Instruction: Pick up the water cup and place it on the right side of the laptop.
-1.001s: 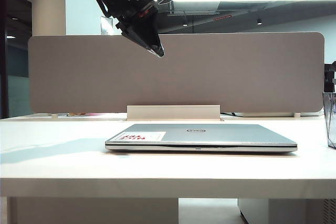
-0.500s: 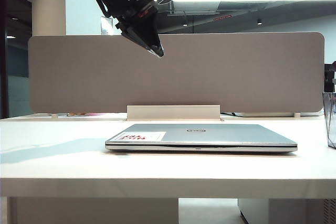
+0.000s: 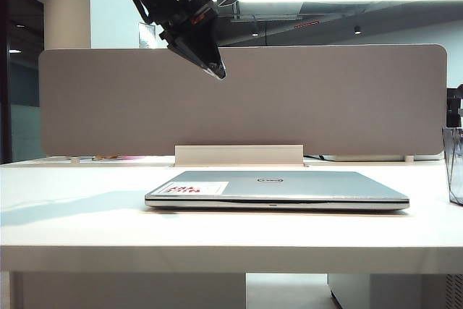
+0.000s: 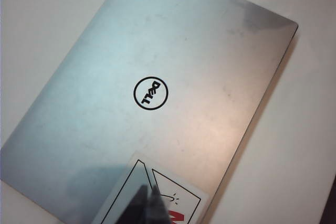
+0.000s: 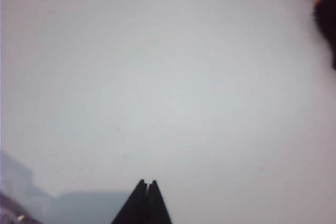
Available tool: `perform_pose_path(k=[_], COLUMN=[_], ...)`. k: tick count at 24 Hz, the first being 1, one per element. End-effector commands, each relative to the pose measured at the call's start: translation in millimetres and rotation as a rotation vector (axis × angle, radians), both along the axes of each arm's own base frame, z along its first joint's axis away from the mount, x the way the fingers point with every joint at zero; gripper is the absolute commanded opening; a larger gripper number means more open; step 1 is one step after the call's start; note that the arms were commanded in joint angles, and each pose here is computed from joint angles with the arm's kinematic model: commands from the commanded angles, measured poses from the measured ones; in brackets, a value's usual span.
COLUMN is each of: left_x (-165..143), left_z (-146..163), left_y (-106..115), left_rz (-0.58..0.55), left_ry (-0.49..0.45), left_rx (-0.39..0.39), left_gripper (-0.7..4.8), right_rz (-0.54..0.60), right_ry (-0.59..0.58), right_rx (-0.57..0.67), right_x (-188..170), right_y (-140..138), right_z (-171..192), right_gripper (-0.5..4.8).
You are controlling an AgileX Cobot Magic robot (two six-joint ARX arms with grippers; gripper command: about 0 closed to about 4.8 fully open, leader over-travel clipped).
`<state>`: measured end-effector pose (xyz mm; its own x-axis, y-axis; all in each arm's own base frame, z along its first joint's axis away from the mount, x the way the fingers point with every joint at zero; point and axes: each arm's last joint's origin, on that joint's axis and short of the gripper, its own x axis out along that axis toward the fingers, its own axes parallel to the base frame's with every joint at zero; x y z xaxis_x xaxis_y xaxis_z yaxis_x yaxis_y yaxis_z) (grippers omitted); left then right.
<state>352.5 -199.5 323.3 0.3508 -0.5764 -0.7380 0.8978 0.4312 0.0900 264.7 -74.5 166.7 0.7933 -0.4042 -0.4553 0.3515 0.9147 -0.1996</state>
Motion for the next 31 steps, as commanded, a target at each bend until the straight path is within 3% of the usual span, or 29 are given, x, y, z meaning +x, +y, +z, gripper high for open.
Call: perform_pose_path(k=[1, 24, 31], left_x=[-1, -1, -1], left_z=[4, 4, 4], left_y=[0, 0, 0], left_rz=[-0.001, 0.001, 0.003], left_ry=[-0.01, -0.013, -0.012], left_rx=[-0.008, -0.01, -0.012], left_gripper=[-0.05, -0.05, -0.05], right_rz=[0.017, 0.051, 0.052], right_ry=[-0.038, -0.157, -0.195], right_rx=[0.006, 0.054, 0.041], right_x=[1, 16, 30], right_y=[-4, -8, -12], right_z=[5, -6, 7], right_gripper=[-0.01, -0.01, -0.01])
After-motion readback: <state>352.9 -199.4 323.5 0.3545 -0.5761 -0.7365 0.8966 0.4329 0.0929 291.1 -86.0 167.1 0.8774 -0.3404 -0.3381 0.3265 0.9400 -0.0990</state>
